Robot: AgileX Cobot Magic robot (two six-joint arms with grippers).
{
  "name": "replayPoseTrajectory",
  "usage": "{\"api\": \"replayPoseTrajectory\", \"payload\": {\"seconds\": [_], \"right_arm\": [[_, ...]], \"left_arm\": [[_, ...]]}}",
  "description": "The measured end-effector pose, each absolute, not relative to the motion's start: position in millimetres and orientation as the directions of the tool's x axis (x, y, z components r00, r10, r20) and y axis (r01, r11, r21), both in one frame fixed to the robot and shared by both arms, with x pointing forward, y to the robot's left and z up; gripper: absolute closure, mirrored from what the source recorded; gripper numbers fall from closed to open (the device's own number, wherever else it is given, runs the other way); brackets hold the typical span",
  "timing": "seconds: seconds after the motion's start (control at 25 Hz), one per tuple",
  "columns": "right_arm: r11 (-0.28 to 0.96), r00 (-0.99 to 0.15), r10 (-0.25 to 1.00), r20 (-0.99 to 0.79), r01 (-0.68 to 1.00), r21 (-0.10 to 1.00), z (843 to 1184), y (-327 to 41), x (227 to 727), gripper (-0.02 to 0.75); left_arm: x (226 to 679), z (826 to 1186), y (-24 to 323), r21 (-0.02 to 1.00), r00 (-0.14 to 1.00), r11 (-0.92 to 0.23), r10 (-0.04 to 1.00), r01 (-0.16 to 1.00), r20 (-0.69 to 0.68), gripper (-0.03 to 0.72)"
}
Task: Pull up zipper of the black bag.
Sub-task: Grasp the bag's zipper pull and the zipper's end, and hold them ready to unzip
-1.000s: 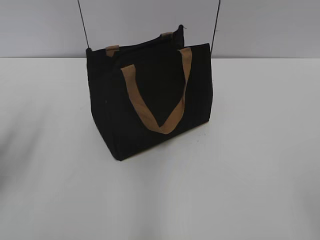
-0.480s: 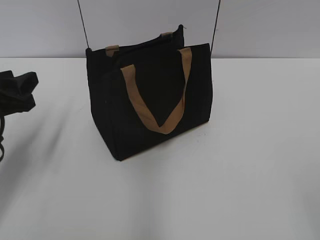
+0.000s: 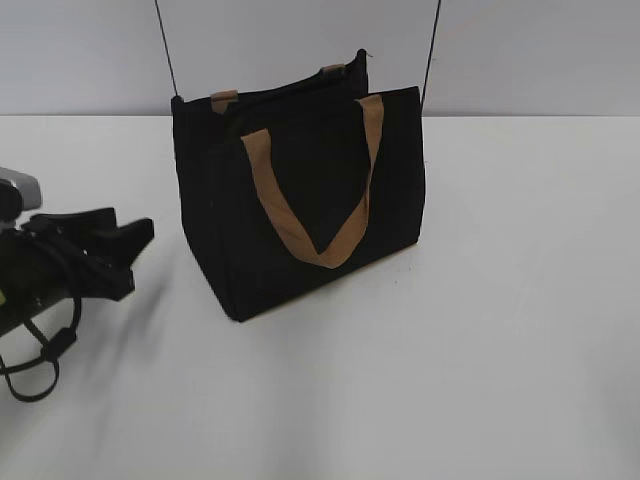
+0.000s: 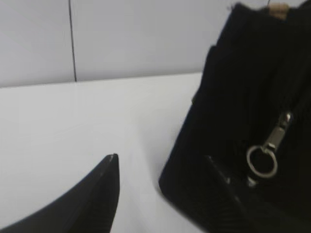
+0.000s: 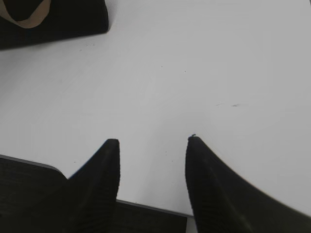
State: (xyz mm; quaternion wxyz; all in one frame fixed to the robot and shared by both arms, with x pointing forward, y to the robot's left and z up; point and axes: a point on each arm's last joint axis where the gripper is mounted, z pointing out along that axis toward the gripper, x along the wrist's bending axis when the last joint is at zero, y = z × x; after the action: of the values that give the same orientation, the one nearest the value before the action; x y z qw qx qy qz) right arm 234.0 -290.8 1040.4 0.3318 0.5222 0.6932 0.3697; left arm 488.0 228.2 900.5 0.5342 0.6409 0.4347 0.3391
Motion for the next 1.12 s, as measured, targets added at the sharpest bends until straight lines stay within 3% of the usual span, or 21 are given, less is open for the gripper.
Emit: {"api": "replayPoseTrajectory", "payload": {"seconds": [0.24,0.64,1.12], "right_arm": [[0.181,-0.234,0.969,-0.074,0.479,0.859,1040,-291,234,0.395],[0.181,-0.234,0.969,-0.074,0.479,0.859,1040,-291,234,0.395],[0.181,-0.234,0.969,-0.074,0.479,0.859,1040,-291,234,0.395]], "left_arm": [[490,871,210,0.956,0.569,-0.116,0.82,0.27,-0.062,0.283],[520,862,195,0.964,0.633,-0.086,0.768,0.253,-0.098,0.283],[542,864,175,0.967,0.677,-0.128,0.734,0.219,-0.056,0.289]]}}
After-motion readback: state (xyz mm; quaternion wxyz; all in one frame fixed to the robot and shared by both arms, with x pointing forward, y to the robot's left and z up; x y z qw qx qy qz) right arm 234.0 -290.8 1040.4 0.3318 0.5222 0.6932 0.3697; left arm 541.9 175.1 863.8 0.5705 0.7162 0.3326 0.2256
